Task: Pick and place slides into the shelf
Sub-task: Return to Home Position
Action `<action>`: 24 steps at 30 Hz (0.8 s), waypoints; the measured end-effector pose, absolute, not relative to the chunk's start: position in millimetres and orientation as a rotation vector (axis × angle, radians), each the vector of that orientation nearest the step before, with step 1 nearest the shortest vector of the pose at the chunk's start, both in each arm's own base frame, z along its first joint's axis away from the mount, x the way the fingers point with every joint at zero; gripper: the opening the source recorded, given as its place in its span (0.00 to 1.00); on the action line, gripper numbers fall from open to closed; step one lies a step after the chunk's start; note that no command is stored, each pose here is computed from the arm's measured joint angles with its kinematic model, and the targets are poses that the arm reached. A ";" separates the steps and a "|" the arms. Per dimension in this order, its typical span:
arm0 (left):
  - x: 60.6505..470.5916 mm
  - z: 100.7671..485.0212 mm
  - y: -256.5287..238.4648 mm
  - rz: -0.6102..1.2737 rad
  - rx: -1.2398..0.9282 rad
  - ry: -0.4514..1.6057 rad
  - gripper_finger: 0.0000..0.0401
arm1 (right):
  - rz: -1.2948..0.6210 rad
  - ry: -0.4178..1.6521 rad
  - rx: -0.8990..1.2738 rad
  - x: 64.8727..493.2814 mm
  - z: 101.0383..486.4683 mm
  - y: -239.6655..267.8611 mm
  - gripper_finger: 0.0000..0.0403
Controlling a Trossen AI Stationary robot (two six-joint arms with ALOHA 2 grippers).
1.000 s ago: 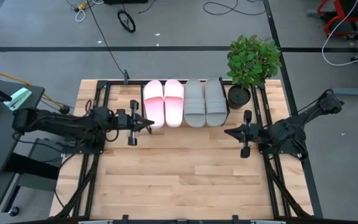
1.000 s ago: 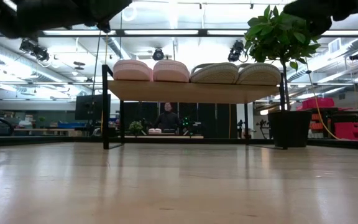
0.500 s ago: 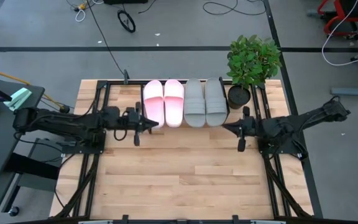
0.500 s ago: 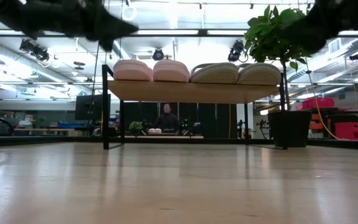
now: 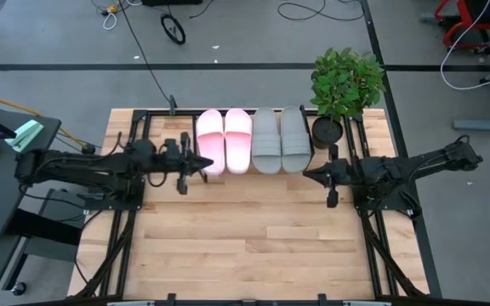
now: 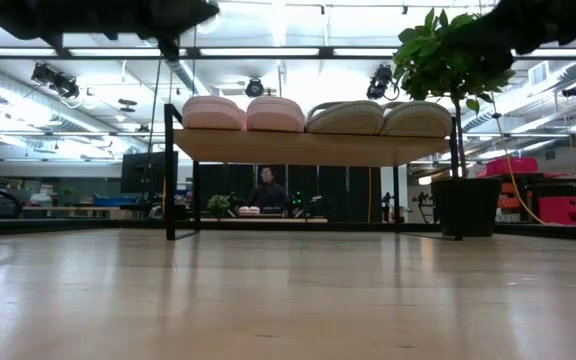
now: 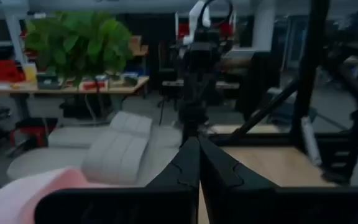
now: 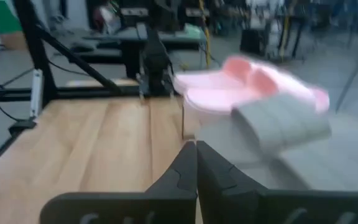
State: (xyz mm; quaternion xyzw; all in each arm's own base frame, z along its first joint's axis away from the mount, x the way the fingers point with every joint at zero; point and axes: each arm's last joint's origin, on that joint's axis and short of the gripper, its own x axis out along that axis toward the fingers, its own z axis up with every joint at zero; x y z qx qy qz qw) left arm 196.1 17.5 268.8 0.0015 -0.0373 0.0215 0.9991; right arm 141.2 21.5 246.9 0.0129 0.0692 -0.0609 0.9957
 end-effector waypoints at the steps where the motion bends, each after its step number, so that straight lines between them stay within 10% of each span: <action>1: 193.4 271.3 16.9 0.040 -0.002 -0.087 0.02 | -0.116 0.121 0.009 140.9 248.9 21.6 0.00; 24: 127.0 232.9 5.5 0.166 -0.029 -0.145 0.01 | -0.101 0.135 0.032 126.3 249.3 18.6 0.00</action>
